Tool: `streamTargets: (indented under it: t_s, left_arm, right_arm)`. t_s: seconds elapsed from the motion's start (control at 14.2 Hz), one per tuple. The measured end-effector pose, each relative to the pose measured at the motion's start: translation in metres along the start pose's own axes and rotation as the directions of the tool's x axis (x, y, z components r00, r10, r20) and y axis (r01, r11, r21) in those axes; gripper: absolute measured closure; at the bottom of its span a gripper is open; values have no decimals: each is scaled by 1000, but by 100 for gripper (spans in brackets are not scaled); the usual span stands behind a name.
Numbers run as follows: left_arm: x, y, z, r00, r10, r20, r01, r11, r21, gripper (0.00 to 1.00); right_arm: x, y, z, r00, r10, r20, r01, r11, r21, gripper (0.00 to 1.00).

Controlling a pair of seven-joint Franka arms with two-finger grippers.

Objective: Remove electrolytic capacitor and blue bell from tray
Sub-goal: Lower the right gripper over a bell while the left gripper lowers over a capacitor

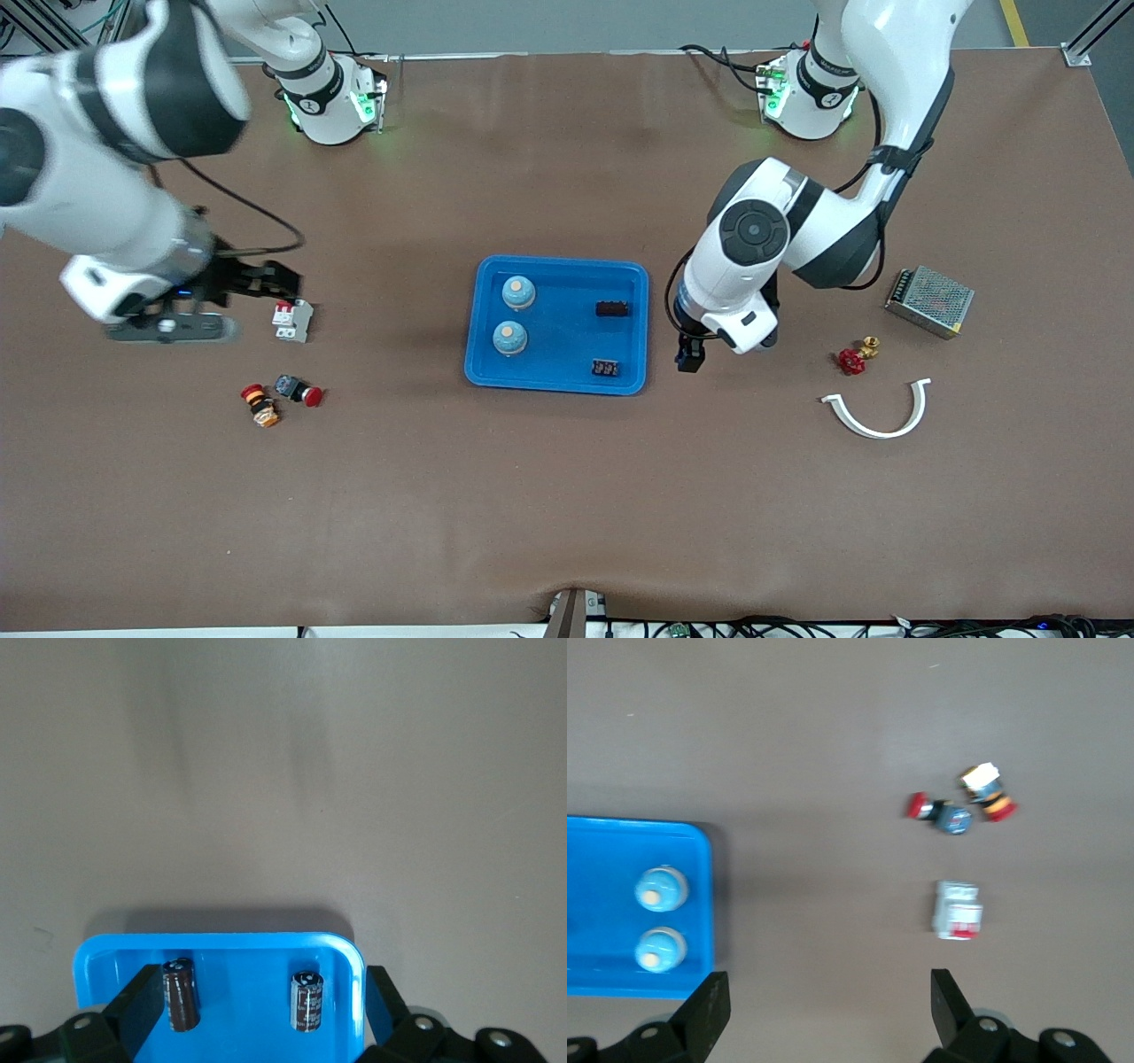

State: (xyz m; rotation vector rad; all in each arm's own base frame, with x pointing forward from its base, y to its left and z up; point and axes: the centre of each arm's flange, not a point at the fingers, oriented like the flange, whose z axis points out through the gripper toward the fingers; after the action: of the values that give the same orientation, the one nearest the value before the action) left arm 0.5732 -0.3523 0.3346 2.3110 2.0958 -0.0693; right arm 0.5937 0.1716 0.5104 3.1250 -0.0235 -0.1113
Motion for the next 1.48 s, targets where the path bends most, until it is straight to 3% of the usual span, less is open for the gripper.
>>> streamTargets:
  t_s: [0.42, 0.92, 1.48]
  left_arm:
    - [-34, 10, 37, 998, -55, -6, 55, 998, -27, 0]
    - [-52, 6, 69, 999, -51, 17, 51, 999, -17, 0]
    - [-76, 1, 102, 999, -36, 24, 37, 999, -14, 0]
  right_arm:
    - [19, -45, 52, 1000, 27, 2, -27, 997, 74, 0]
    - [10, -141, 111, 998, 50, -28, -47, 996, 77, 0]
    - [9, -190, 190, 999, 18, -44, -15, 997, 78, 0]
